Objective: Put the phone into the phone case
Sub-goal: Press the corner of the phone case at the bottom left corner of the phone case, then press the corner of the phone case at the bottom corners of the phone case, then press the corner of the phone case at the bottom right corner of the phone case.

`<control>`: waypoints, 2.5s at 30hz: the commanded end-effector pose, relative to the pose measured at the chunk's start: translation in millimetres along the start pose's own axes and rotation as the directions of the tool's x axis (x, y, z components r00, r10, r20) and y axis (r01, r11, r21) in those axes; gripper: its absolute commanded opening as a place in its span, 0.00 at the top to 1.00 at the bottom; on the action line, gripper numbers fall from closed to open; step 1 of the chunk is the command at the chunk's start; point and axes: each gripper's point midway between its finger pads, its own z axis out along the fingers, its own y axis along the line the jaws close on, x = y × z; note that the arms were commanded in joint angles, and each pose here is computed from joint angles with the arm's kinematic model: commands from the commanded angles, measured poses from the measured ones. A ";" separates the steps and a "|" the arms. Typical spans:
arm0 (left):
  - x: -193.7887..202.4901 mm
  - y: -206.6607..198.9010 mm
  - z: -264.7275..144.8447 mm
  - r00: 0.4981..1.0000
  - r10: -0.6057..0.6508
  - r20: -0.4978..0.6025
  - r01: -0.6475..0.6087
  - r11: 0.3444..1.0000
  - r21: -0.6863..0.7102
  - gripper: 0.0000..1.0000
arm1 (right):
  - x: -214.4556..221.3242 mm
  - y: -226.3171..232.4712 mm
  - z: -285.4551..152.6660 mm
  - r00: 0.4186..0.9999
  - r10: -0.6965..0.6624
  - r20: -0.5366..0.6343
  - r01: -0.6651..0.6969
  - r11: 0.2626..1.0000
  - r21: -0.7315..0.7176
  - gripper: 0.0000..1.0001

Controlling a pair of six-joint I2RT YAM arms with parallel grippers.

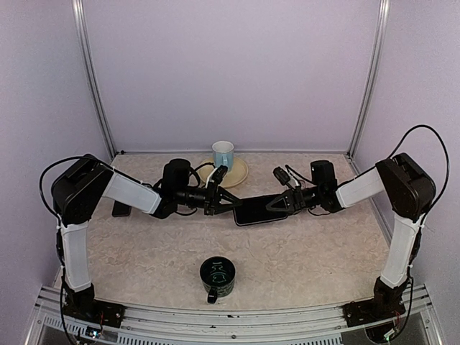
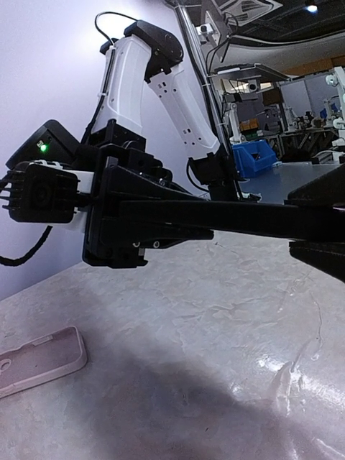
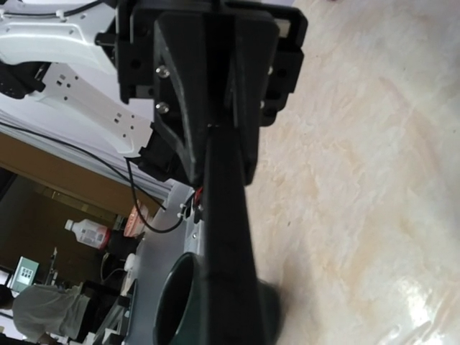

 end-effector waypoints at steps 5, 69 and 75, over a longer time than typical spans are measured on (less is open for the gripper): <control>-15.0 -20.2 0.0 0.995 0.098 0.035 -0.095 0.993 -0.063 1.00 | -14.1 -0.4 -0.1 0.998 -0.044 0.034 0.043 0.999 0.033 0.80; -23.7 -37.3 -14.2 0.988 0.133 0.075 -0.129 0.991 -0.046 0.63 | -54.0 38.2 -16.3 0.972 -0.185 0.145 0.169 0.979 0.117 1.00; -27.7 -43.6 -14.3 0.986 0.150 0.070 -0.148 0.989 -0.033 0.64 | -52.3 38.8 -15.9 0.974 -0.179 0.139 0.164 0.980 0.108 1.00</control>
